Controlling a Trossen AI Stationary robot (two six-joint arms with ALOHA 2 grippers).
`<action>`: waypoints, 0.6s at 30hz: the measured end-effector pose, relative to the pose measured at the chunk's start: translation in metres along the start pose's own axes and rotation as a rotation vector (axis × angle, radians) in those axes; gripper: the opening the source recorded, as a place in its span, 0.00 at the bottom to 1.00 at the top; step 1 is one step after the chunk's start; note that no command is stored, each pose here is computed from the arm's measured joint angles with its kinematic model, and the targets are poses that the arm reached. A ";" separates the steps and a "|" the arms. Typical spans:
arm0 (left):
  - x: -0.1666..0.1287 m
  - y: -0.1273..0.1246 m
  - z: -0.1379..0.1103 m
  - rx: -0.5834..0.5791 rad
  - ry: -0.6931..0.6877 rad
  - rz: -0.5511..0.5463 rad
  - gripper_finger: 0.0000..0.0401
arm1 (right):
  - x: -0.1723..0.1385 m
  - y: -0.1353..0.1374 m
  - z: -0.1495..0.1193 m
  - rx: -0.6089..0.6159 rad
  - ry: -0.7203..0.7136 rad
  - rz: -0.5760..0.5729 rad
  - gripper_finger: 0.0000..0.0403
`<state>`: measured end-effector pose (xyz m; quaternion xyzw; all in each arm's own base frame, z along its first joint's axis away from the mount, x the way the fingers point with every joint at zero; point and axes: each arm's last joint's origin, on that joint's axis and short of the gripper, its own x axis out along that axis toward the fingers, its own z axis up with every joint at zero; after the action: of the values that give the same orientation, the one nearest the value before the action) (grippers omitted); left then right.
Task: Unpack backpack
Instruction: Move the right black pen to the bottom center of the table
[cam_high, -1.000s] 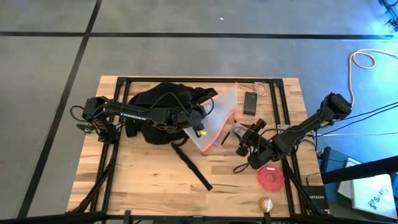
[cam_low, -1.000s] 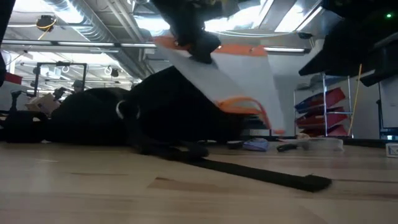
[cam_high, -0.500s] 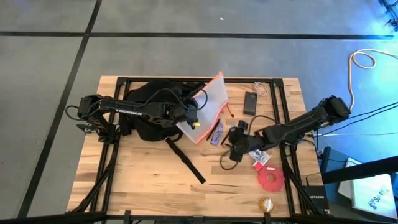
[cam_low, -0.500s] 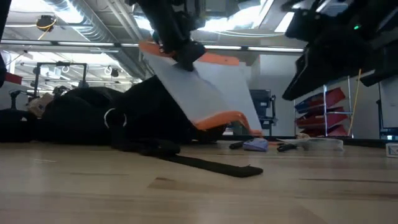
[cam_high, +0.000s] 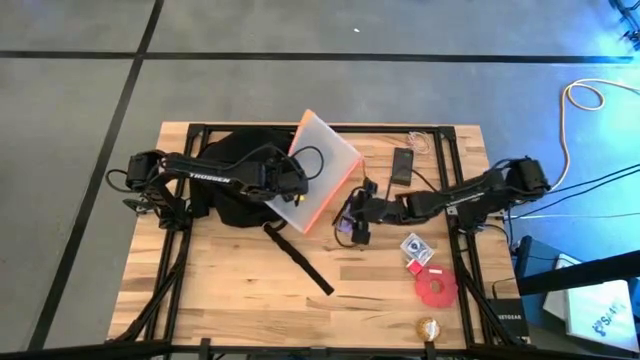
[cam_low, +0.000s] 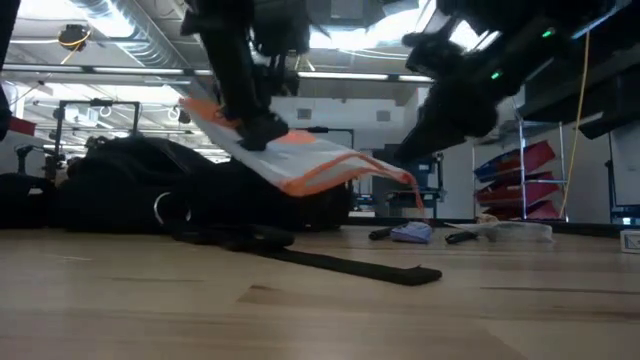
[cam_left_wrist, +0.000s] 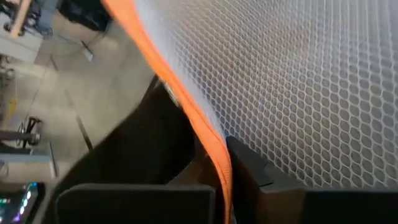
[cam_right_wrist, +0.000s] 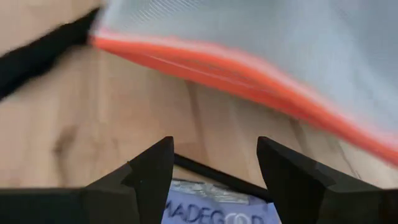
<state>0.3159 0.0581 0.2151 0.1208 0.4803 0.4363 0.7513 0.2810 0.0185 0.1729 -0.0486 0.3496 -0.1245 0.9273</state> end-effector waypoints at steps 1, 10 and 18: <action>0.004 -0.002 -0.004 0.000 0.010 -0.022 0.01 | 0.005 -0.003 -0.001 -0.013 0.020 0.006 0.53; 0.020 -0.014 -0.022 -0.034 0.031 -0.152 0.01 | 0.047 -0.017 0.016 -0.232 0.185 0.122 0.50; 0.028 -0.019 -0.034 -0.006 0.013 -0.155 0.01 | 0.063 -0.020 0.036 -0.536 0.428 0.270 0.43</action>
<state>0.3030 0.0601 0.1691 0.0781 0.4915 0.3789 0.7802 0.3469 -0.0170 0.1634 -0.2162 0.5590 0.0874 0.7957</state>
